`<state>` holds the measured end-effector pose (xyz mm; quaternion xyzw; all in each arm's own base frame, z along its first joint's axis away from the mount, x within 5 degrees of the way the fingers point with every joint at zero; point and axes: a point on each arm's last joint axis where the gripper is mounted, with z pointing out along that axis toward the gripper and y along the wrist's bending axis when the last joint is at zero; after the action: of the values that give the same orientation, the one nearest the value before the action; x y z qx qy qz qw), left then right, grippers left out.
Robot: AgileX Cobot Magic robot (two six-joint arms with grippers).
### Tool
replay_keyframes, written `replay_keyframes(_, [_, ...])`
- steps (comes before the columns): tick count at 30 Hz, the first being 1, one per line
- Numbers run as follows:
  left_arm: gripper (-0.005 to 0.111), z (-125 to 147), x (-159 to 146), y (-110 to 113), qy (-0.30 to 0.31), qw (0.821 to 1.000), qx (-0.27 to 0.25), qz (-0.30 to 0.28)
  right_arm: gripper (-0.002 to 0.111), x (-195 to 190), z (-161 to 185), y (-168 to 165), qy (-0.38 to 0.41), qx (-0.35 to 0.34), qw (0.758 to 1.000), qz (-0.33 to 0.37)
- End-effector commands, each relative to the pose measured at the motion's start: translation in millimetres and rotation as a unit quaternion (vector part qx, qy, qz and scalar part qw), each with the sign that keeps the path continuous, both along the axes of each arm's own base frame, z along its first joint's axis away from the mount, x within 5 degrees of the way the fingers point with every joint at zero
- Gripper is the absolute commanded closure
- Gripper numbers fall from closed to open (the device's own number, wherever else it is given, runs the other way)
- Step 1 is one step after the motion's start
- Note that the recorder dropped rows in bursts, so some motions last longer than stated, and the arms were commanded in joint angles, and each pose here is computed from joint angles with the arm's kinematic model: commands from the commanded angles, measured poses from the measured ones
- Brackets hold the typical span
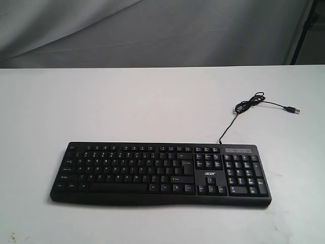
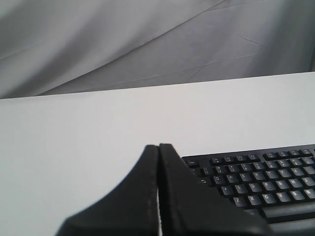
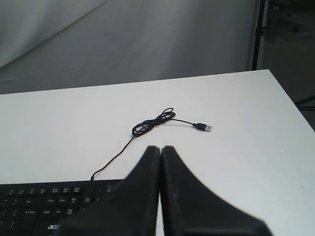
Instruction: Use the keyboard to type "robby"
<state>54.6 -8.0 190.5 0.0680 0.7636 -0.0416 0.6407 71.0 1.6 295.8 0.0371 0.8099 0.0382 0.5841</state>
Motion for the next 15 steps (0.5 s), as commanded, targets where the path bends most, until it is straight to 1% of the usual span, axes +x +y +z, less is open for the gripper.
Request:
replay_keyframes(1, [0.107, -0.6, 0.0, -0.3, -0.003, 1.000, 0.000, -0.003, 0.108, 21.0, 26.3, -1.1, 0.015, -0.010, 1.000, -0.003])
replay_keyframes(5, [0.107, -0.6, 0.0, -0.3, -0.003, 1.000, 0.000, -0.003, 0.108, 36.4, 45.0, -1.1, 0.015, -0.010, 1.000, -0.003])
replay_keyframes(8, [0.107, -0.6, 0.0, -0.3, -0.003, 1.000, 0.000, -0.003, 0.108, 47.9, 52.1, -1.0, 0.006, -0.009, 1.000, -0.004])
replay_keyframes(11, [0.107, -0.6, 0.0, -0.3, -0.003, 1.000, 0.000, -0.003, 0.108, 55.0, 51.0, -0.9, 0.018, -0.003, 1.000, -0.005])
replay_keyframes(15, [0.107, -0.6, 0.0, -0.3, -0.003, 1.000, 0.000, -0.003, 0.108, 64.3, 43.8, 3.0, 0.050, 0.045, 0.998, -0.001])
